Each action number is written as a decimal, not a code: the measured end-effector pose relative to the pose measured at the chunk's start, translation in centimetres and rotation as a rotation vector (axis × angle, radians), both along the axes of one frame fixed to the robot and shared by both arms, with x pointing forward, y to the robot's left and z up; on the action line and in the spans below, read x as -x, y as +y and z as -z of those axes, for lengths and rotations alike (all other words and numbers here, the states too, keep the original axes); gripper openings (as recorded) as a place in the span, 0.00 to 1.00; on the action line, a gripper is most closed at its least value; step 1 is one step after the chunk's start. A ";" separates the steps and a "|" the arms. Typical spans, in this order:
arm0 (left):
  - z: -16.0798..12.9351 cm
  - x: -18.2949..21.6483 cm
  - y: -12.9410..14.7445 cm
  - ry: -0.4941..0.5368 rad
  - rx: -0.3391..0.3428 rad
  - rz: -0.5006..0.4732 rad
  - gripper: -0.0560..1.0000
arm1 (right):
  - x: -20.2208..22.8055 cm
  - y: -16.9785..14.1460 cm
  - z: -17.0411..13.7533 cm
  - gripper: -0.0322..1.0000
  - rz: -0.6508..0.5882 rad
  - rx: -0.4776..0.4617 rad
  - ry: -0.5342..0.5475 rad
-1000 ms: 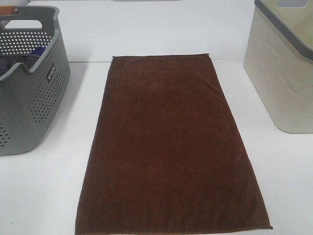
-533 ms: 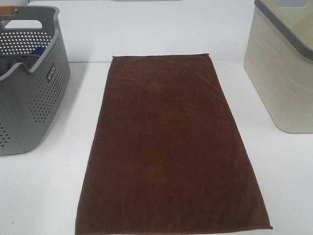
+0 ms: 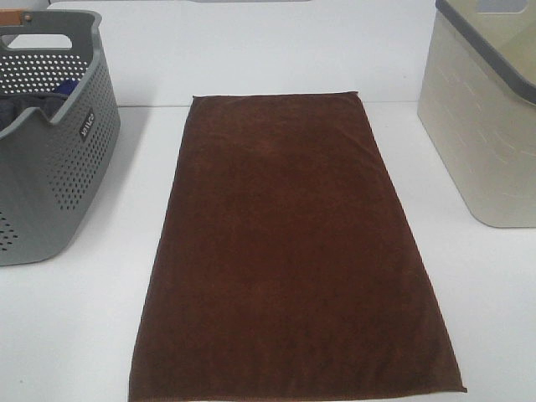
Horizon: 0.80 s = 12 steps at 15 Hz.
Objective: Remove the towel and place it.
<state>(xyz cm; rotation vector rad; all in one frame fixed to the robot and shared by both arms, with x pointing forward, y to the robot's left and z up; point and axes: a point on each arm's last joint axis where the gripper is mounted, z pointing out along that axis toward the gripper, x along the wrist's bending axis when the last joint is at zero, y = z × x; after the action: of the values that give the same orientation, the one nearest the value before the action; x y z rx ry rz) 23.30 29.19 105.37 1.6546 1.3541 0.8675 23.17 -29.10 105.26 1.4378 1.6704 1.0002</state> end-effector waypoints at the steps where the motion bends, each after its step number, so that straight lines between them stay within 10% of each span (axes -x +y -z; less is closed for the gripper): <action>1: 0.0 0.0 0.0 0.000 0.000 0.000 0.72 | 0.0 0.0 0.0 0.66 -0.001 -0.002 0.000; 12: 0.0 0.0 0.0 0.000 0.000 0.000 0.72 | 0.0 0.0 0.0 0.66 -0.001 -0.002 0.000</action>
<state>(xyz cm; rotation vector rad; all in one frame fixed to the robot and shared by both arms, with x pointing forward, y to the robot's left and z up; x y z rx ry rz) 23.30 29.19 105.37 1.6546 1.3541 0.8675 23.17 -29.09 105.26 1.4381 1.6709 1.0024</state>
